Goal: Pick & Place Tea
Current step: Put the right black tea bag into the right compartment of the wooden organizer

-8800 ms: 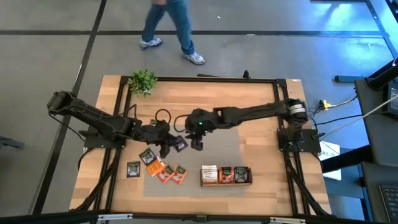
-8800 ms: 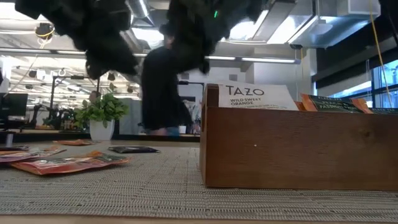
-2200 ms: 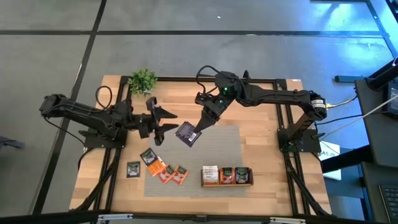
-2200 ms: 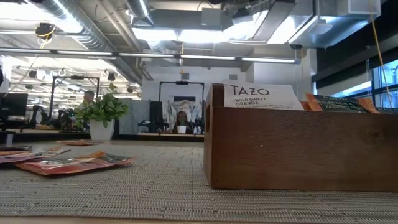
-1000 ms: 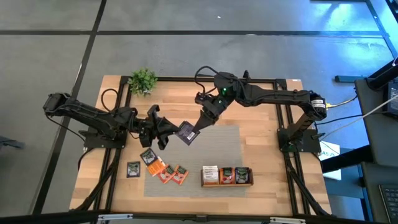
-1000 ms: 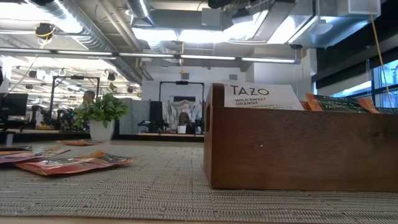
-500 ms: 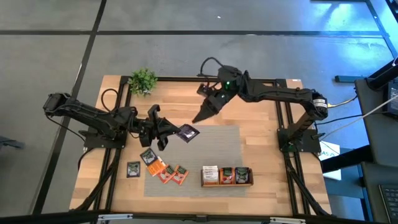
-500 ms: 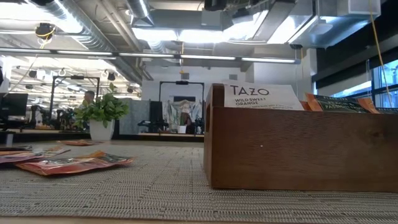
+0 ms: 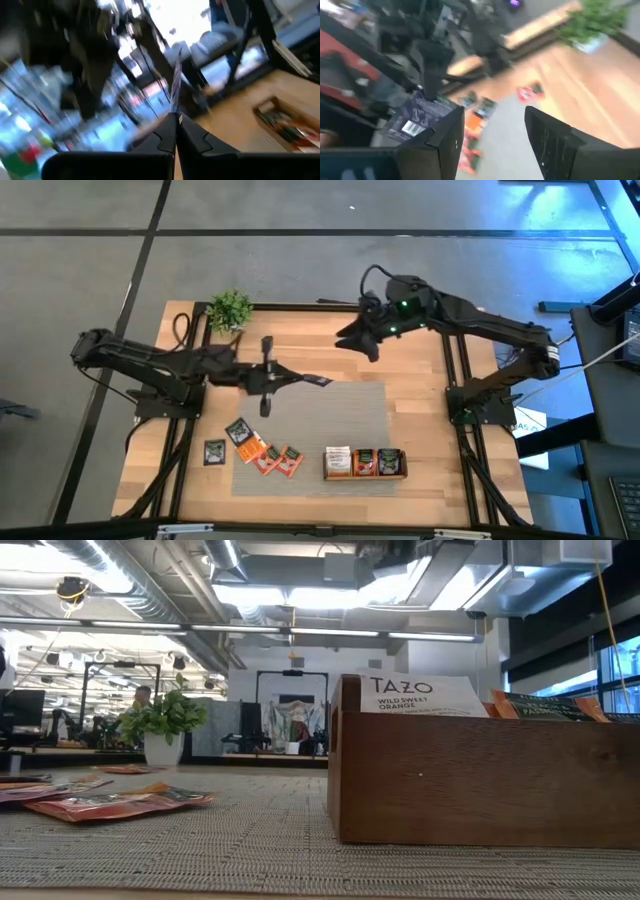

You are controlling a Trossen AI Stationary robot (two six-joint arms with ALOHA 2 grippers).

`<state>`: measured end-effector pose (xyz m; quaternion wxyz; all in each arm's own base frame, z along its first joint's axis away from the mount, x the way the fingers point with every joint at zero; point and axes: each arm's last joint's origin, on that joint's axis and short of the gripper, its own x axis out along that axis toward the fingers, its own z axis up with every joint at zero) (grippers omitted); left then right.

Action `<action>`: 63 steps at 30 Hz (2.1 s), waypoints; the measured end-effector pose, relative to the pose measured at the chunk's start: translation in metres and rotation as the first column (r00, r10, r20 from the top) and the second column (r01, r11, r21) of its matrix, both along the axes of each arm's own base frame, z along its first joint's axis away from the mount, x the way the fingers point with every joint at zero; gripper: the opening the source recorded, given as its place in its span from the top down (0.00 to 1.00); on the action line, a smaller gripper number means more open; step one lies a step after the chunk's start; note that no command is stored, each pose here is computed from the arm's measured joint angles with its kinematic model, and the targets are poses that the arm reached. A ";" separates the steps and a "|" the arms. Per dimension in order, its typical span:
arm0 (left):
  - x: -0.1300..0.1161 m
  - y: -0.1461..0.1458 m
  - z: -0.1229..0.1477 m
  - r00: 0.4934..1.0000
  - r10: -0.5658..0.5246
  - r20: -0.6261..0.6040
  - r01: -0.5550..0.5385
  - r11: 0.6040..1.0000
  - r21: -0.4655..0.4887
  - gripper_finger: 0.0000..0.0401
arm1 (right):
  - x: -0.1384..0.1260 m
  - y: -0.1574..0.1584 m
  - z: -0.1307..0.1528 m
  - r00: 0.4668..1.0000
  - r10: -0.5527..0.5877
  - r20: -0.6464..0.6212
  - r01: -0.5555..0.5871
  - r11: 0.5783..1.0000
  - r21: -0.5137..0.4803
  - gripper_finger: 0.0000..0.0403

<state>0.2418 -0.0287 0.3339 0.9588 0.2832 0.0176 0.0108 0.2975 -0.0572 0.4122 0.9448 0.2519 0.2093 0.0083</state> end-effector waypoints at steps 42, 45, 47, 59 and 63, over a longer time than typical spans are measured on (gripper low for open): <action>0.188 -0.005 0.006 0.699 -0.132 -0.703 -0.416 0.724 -0.550 0.99 | -0.046 0.108 -0.071 0.923 0.058 -0.380 -0.189 0.929 -0.317 0.48; 0.188 -0.010 0.007 0.703 -0.140 -0.698 -0.400 0.733 -0.550 0.99 | -0.042 0.112 -0.076 0.926 0.142 -0.351 -0.234 0.943 -0.237 0.49; 0.188 -0.010 0.007 0.704 -0.136 -0.697 -0.410 0.724 -0.555 0.99 | -0.042 0.113 -0.079 0.921 0.170 -0.350 -0.251 0.947 -0.202 0.52; 0.189 -0.010 0.008 0.714 -0.133 -0.687 -0.412 0.713 -0.567 0.99 | -0.037 0.114 -0.082 0.922 0.160 -0.351 -0.230 0.959 -0.167 0.80; 0.189 -0.010 0.008 0.714 -0.133 -0.687 -0.412 0.713 -0.567 0.99 | -0.037 0.114 -0.082 0.922 0.157 -0.354 -0.226 0.960 -0.163 0.93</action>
